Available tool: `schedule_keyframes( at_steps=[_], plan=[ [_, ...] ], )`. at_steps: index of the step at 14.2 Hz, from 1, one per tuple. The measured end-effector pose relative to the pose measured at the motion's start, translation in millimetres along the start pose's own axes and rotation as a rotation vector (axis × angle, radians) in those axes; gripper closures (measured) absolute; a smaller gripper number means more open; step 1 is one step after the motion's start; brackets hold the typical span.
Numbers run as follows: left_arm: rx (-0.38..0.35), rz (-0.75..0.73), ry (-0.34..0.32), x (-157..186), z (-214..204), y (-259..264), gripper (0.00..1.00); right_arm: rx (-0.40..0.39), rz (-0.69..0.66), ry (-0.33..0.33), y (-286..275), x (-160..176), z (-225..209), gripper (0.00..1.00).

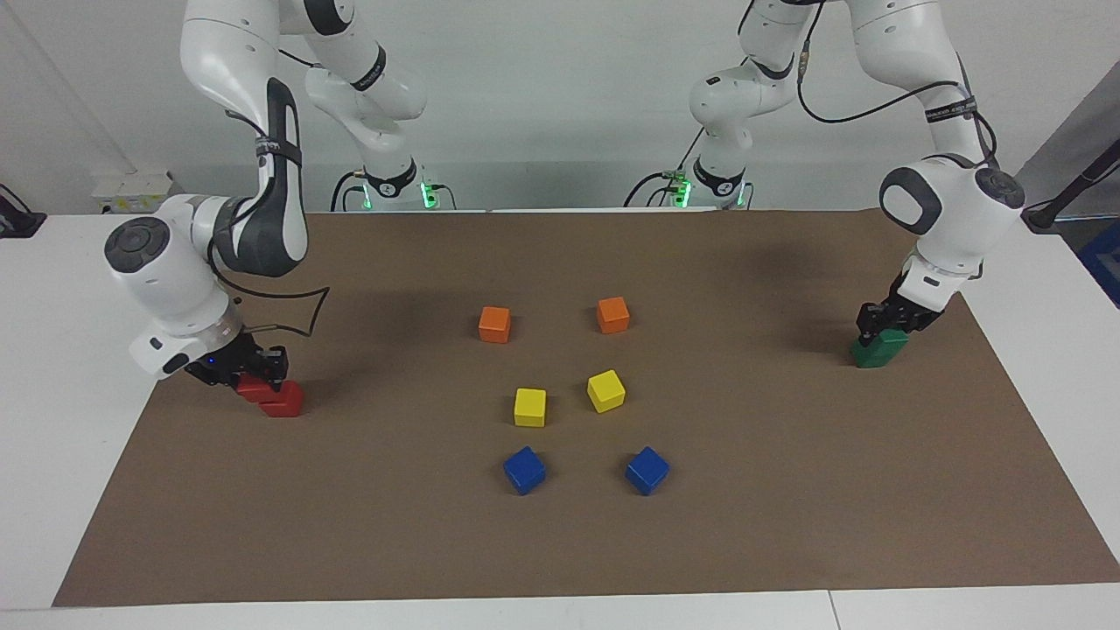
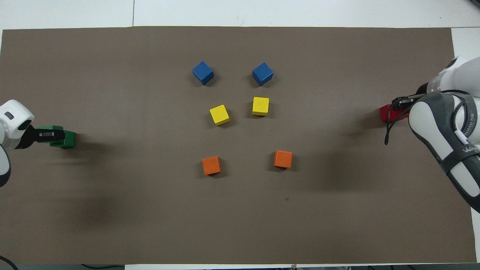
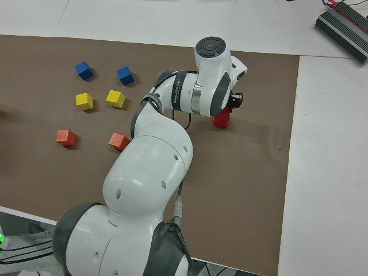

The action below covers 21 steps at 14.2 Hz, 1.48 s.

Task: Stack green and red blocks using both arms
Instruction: 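Stack green on green with the left gripper while the right gripper stacks red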

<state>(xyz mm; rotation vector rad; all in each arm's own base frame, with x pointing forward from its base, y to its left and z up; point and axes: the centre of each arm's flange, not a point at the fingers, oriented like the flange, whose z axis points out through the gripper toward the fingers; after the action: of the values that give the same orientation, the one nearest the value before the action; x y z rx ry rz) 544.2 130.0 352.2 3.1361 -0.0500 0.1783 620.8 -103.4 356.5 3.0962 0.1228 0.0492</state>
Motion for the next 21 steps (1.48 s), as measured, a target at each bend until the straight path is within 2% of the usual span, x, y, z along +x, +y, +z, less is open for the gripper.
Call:
schedule_keyframes(
  at_steps=[9, 10, 14, 15, 16, 20, 21],
  plan=[
    [0.002, 0.005, -0.003, -0.2, 4.3, 0.2, 0.45, 0.003, 0.010, 0.002, -1.7, -4.5, 0.0, 0.45],
    [0.002, 0.005, -0.003, -0.2, 4.5, 0.2, 0.41, 0.003, 0.011, 0.002, -1.8, -4.5, 0.0, 0.45],
    [0.003, 0.006, -0.001, 0.4, 4.2, 0.0, 0.02, 0.005, 0.011, 0.002, -2.3, -4.5, -0.1, 0.45],
    [0.003, 0.006, 0.000, 0.9, 3.6, -0.2, 0.00, 0.005, 0.010, 0.003, -3.2, -4.3, -0.2, 0.45],
    [0.004, 0.006, 0.002, 1.8, 2.3, -0.4, 0.00, 0.005, 0.011, 0.003, -4.6, -3.9, -0.4, 0.40],
    [-0.001, 0.007, -0.012, 14.4, -17.8, -3.2, 0.00, 0.006, 0.049, 0.007, -8.9, -2.9, -2.6, 0.01],
    [-0.003, 0.008, -0.014, 20.1, -27.8, -4.2, 0.00, 0.006, 0.053, 0.009, -10.1, -2.6, -3.8, 0.00]
  ],
)
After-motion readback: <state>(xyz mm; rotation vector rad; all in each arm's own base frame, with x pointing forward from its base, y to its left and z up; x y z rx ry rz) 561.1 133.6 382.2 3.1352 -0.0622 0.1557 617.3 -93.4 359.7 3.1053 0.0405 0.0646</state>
